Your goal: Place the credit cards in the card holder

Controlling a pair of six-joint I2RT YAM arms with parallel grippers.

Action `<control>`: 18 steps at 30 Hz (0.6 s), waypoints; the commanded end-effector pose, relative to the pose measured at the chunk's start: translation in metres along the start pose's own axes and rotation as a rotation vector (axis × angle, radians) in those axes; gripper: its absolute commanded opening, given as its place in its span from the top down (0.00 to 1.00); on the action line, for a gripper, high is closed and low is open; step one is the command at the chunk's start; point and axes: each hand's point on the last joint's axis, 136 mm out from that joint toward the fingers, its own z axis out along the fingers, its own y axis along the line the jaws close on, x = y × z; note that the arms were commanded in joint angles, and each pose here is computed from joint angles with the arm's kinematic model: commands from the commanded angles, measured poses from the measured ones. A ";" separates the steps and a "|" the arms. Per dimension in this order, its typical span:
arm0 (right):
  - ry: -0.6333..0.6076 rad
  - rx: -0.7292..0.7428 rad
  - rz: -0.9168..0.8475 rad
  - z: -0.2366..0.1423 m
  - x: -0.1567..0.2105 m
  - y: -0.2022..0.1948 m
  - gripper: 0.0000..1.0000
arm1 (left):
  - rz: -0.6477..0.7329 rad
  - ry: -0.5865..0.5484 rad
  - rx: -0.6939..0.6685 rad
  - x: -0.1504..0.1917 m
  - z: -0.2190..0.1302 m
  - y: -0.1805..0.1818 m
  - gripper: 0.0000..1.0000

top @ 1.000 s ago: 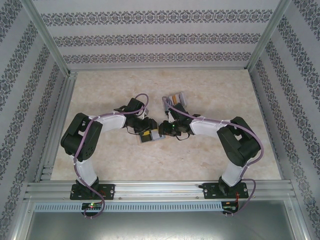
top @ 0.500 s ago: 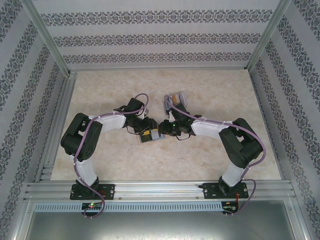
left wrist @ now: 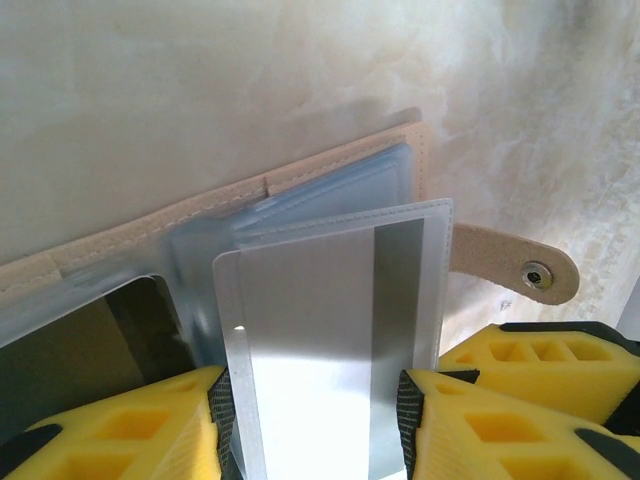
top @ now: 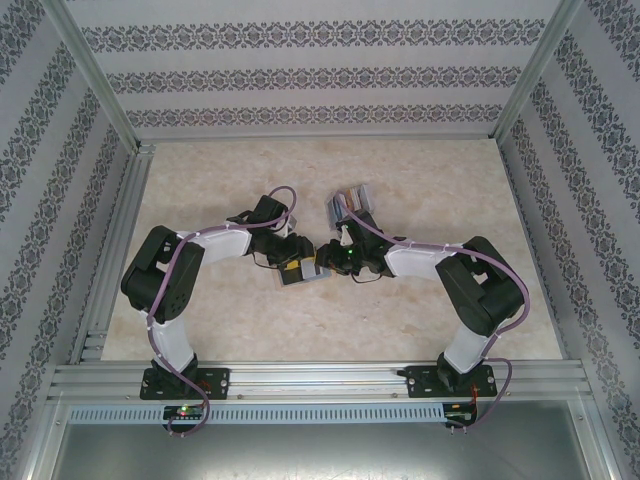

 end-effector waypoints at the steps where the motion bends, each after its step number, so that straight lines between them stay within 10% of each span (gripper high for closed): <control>1: -0.027 -0.296 -0.143 -0.020 -0.010 0.083 0.70 | 0.012 -0.005 0.011 0.002 0.003 -0.008 0.51; 18: -0.028 -0.380 -0.168 -0.031 -0.006 0.102 0.70 | 0.026 -0.040 -0.003 0.000 -0.011 -0.013 0.51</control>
